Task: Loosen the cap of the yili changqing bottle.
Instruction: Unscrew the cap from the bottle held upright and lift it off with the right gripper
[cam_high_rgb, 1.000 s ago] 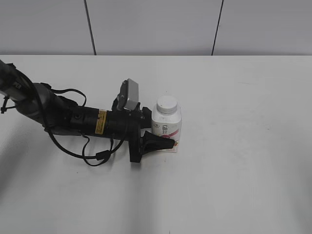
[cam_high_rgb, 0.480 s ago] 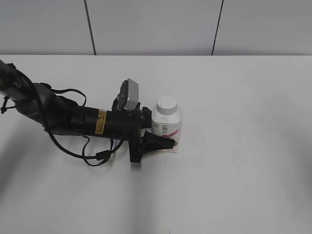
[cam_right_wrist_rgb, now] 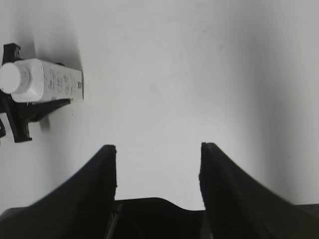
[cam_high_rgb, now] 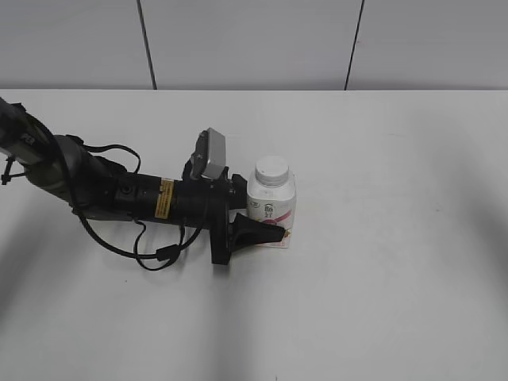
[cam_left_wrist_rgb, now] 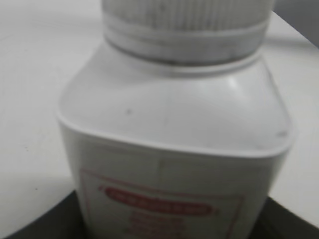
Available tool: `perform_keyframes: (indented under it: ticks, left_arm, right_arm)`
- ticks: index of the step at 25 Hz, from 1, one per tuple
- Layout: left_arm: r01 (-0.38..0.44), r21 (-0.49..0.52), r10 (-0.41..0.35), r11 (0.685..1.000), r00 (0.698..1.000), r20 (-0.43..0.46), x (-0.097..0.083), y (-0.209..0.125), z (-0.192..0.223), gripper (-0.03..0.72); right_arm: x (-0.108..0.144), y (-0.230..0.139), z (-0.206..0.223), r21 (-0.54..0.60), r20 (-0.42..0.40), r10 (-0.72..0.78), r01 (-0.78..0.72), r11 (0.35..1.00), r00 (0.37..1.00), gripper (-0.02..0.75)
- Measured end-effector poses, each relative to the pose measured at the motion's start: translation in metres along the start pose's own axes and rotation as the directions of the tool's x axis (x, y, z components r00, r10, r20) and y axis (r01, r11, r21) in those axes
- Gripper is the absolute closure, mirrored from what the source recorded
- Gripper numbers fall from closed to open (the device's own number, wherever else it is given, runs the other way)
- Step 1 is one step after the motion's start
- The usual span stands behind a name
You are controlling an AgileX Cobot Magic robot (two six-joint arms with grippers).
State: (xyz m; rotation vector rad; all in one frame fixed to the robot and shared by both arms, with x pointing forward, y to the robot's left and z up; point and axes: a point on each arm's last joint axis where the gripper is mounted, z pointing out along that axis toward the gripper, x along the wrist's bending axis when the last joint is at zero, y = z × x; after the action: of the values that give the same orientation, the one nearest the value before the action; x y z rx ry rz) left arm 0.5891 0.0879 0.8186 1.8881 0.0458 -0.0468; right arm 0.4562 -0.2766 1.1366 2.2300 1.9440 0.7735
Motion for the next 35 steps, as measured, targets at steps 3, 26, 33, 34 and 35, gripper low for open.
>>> perform_keyframes:
  ticks: [3,26,33,34,35]
  left_arm:
    - [0.000,0.000,0.000,1.000,1.000,0.000,0.000,0.000,0.000,0.276]
    - [0.003,-0.003,-0.003,1.000,1.000,-0.007,0.001,0.000,0.000,0.276]
    - [0.004,-0.001,-0.004,1.000,1.000,-0.010,0.001,0.000,0.000,0.276]
    - [0.005,-0.002,-0.005,1.000,1.000,-0.011,0.001,0.000,0.000,0.276]
    - [0.005,-0.001,-0.005,1.000,1.000,-0.011,0.001,0.000,0.000,0.276]
  right_arm:
    - [0.006,0.021,0.011,0.020,-0.001,0.035,-0.035,0.999,0.999,0.308]
    - [0.144,0.050,0.149,0.307,-0.039,-0.068,0.077,0.949,0.997,0.308]
    - [0.169,0.045,0.178,0.348,-0.038,-0.061,0.070,0.935,0.997,0.308]
    - [0.172,0.044,0.183,0.354,-0.035,-0.059,0.068,0.933,0.998,0.308]
    - [0.175,0.044,0.186,0.357,-0.033,-0.054,0.062,0.932,0.998,0.308]
